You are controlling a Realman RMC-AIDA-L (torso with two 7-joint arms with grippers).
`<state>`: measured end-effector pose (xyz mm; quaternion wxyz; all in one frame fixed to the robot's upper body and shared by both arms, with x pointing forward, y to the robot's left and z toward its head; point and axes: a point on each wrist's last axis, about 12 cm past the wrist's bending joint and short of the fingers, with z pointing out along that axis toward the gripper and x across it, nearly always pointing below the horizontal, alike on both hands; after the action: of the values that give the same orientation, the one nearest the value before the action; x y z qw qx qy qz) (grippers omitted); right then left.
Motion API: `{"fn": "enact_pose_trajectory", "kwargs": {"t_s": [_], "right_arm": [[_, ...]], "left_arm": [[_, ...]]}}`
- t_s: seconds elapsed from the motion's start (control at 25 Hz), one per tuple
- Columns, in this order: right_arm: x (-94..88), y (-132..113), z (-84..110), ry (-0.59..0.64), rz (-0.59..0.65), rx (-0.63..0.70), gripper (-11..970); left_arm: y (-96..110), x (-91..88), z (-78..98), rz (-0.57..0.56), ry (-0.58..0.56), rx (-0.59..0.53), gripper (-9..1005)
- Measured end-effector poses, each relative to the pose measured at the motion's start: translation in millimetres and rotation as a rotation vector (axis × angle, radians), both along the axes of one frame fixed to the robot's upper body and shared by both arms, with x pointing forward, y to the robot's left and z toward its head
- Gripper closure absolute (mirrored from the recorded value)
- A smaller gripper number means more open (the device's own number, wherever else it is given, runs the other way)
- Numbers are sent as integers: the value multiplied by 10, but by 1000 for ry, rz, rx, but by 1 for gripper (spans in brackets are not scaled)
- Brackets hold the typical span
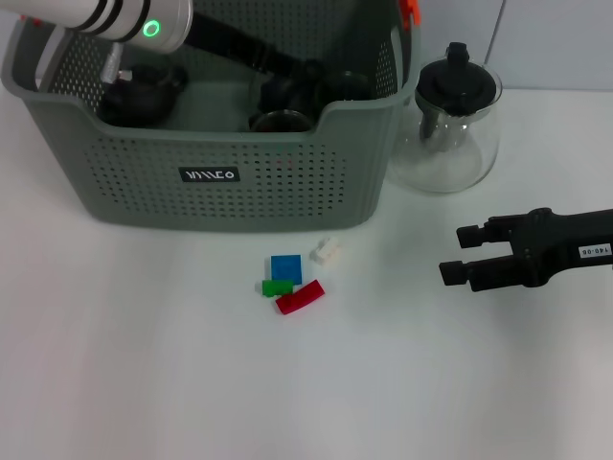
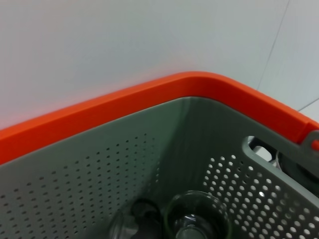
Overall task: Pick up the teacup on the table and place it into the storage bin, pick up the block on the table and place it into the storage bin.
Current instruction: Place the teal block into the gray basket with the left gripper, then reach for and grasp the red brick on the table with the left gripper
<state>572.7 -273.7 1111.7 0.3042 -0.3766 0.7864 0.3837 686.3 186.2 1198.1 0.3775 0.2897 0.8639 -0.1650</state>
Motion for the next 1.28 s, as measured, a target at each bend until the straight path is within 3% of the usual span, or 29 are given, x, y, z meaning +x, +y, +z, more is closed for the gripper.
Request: {"fn": "enact_pose_trajectory", "kwargs": {"t_s": [0.12, 0.24, 0.32, 0.4, 0.56, 0.76, 0.92, 1.08, 1.28], "right_arm": [[-5, -5, -4, -2, 1, -1, 122], [-6, -6, -5, -5, 3, -1, 122], [-6, -9, -4, -5, 3, -2, 122], [-5, -13, -1, -6, 3, -3, 122], [2, -27, 9, -10, -1, -4, 122], [8, -36, 16, -10, -9, -3, 123], [11, -46, 13, -6, -17, -3, 123], [16, -44, 11, 6, -27, 0, 123], [16, -31, 13, 45, -49, 14, 123]], "left_arm": [[7, -25, 51, -16, 1, -2, 426], [44, -115, 249, -52, -27, -41, 326], [74, -268, 461, -115, -75, -89, 259], [94, -473, 626, -221, -126, -116, 263], [125, -928, 769, -482, -193, -76, 270], [101, -1388, 634, -729, -123, 6, 270], [22, -1578, 398, -857, -70, 146, 270], [-109, -1559, 176, -970, -32, 294, 271], [-340, -1386, -31, -1098, -53, 476, 271]]}}
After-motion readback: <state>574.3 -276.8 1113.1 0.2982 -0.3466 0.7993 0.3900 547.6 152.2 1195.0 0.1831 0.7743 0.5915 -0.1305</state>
